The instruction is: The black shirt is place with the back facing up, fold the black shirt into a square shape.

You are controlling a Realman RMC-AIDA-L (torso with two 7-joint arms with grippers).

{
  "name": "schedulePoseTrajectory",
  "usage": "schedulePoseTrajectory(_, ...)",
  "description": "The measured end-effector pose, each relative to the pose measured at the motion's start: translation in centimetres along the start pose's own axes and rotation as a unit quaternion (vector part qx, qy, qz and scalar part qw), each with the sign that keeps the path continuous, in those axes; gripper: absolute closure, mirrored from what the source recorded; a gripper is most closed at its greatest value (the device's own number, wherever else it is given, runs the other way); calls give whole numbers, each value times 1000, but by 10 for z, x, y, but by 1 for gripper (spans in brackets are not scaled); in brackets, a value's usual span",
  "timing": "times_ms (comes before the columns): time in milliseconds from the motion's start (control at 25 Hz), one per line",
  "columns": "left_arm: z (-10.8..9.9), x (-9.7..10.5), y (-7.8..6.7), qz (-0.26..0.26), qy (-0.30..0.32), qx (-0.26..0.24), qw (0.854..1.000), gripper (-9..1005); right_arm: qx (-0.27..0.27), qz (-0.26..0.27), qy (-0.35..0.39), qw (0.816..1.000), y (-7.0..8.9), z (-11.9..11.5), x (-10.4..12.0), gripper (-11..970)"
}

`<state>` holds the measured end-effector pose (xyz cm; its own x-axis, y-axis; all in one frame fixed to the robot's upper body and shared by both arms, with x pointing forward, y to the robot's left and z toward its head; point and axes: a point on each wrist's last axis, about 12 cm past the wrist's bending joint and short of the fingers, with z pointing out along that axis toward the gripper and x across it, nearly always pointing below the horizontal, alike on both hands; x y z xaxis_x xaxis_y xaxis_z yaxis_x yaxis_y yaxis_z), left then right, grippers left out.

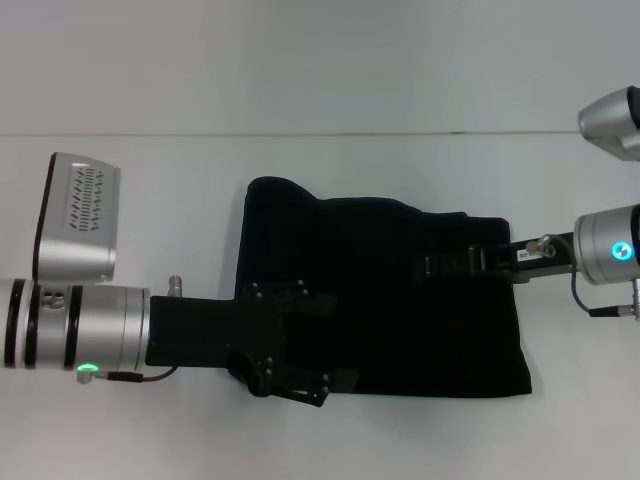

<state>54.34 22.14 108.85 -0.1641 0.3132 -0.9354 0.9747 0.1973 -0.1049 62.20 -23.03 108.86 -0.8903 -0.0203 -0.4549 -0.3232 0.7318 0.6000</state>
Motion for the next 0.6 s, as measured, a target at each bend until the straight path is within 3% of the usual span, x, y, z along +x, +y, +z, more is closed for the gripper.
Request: schedulePoseTrajectory(600, 1, -1, 2, 2, 1, -4, 1000, 62, -4, 6, 5, 1000, 5, 10, 4, 149)
